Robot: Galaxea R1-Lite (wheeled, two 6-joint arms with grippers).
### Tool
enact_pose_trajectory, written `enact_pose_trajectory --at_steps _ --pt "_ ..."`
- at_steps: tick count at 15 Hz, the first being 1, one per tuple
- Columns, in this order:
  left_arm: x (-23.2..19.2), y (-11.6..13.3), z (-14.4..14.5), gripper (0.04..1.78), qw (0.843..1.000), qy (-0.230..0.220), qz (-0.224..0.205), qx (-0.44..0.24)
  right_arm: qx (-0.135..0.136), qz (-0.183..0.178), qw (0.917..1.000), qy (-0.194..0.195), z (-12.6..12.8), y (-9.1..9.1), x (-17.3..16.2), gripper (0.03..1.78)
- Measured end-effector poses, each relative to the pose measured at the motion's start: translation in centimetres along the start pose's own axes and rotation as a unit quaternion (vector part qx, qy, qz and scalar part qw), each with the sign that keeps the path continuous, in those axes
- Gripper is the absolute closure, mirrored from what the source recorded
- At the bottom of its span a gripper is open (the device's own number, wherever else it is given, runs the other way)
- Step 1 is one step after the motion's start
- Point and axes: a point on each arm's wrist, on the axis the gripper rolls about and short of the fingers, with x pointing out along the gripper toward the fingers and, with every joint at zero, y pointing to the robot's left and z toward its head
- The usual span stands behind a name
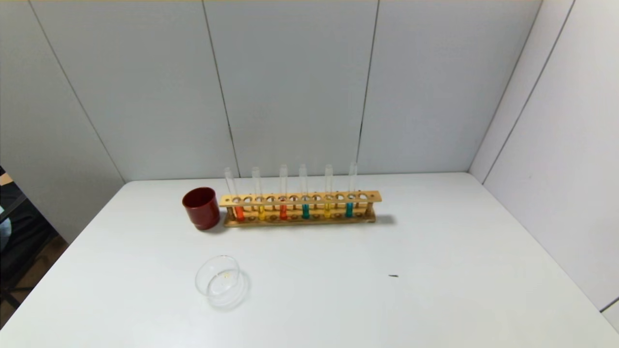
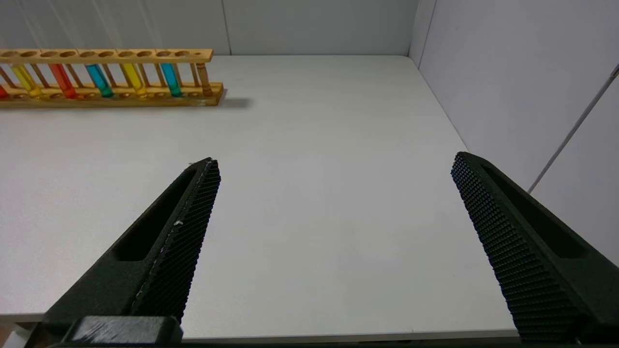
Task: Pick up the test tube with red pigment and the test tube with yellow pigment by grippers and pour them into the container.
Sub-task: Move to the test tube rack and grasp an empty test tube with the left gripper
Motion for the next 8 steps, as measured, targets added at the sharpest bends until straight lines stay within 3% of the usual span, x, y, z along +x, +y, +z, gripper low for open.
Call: enact_pose_trajectory --at_steps 3,5,8 --pt "-0.5 -0.1 1.9 0.07 0.999 -0.005 -0.042 0.008 0.0 0.0 1.0 0.0 0.0 0.0 0.0 0.06" --pt "-0.9 -0.2 4.6 0.07 0.997 0.003 -0.079 0.007 0.0 0.0 1.0 0.0 0.0 0.0 0.0 0.06" --pt "0.1 -0.1 9.5 0.07 0.995 0.023 -0.098 0.005 0.0 0.0 1.0 0.0 0.0 0.0 0.0 0.06"
